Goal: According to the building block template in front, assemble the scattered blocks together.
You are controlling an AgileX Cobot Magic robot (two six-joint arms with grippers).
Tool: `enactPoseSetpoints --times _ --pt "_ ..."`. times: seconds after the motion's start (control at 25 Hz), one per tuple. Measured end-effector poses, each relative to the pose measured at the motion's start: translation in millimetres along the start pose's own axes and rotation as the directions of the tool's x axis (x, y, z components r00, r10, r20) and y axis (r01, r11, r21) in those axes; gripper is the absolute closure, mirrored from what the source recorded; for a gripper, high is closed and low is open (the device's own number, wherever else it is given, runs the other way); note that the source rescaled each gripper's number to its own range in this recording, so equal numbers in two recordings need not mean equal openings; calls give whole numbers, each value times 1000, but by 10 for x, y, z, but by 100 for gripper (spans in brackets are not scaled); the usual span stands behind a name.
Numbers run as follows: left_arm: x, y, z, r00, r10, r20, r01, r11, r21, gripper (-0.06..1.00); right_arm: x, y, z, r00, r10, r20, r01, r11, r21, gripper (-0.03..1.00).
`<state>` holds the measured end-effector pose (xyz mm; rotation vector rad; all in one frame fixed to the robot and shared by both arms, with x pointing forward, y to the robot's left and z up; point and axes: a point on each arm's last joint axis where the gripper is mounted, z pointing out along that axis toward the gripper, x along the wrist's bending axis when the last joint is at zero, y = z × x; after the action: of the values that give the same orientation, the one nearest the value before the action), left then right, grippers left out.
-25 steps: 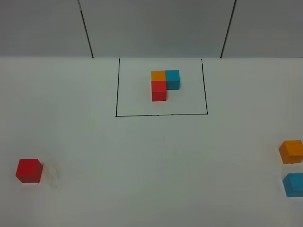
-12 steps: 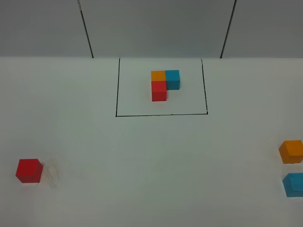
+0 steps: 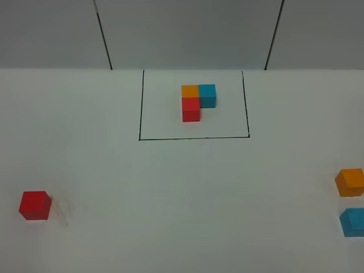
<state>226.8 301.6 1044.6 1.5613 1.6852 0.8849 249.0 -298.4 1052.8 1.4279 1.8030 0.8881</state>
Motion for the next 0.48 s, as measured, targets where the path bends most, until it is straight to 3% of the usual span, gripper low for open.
enactPoseSetpoints --times 0.2,0.48 --pt "5 0 0 1000 4 -6 -4 1000 0 75 0 0 0 1000 0 0 0 1000 0 97" --pt "58 3 -3 998 28 -64 -29 1000 -1 21 0 0 0 1000 0 0 0 1000 0 97"
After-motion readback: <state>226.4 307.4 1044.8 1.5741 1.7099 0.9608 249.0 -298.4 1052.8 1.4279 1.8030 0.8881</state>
